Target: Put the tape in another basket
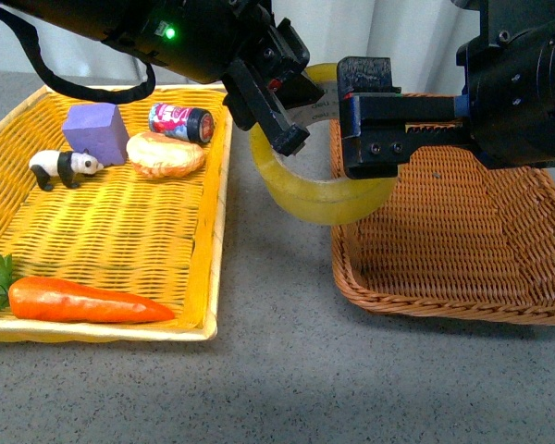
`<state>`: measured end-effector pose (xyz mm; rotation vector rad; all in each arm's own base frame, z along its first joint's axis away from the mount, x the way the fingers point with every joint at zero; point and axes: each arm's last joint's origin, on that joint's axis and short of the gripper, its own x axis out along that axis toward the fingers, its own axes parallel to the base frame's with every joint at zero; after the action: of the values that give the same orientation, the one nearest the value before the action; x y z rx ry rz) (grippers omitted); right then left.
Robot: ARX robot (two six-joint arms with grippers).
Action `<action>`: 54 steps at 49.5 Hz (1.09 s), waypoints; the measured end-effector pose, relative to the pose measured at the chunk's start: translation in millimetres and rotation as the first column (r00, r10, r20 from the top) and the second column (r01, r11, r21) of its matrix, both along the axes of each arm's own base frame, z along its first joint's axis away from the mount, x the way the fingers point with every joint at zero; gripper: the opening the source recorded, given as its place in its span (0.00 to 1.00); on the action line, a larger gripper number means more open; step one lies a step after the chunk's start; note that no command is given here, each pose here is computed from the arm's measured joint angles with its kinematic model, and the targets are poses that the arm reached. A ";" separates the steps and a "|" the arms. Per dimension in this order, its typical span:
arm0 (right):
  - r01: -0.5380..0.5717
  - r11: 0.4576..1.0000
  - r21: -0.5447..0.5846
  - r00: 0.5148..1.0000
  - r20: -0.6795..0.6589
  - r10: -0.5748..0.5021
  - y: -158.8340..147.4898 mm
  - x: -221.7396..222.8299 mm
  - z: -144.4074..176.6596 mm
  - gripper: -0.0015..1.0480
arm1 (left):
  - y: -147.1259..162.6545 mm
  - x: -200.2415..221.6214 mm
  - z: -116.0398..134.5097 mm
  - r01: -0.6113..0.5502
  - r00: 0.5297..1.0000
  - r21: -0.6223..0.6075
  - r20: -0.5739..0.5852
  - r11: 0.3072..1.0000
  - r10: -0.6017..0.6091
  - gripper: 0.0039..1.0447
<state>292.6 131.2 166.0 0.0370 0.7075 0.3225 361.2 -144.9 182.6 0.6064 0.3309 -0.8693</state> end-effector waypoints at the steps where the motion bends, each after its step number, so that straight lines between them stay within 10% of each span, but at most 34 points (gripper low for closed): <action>1: 0.001 1.000 0.001 1.000 0.000 -0.001 -0.1 0.1 0.0 0.87 | 0.1 0.1 0.0 0.000 1.000 0.000 0.000 1.000 0.000 0.15; 31: 0.069 0.996 0.051 0.996 -0.055 -0.066 -5.1 1.7 -2.5 0.16 | -4.4 -1.5 -0.5 -0.090 0.995 -0.002 -0.038 0.996 0.090 0.16; 42: 0.110 0.993 0.052 0.994 -0.032 -0.109 -15.2 11.7 0.7 0.15 | -2.7 5.9 8.6 -0.285 0.957 -0.120 -0.083 0.951 0.277 0.52; 54: 0.164 0.984 -0.068 0.983 -0.071 -0.169 -42.8 20.4 -27.0 0.14 | 51.4 30.0 42.7 -0.618 0.779 -0.451 -0.243 0.644 0.578 0.94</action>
<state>313.1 88.4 139.0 0.0497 0.7849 0.1392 391.2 -93.5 225.3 -0.0612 0.3259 -0.2940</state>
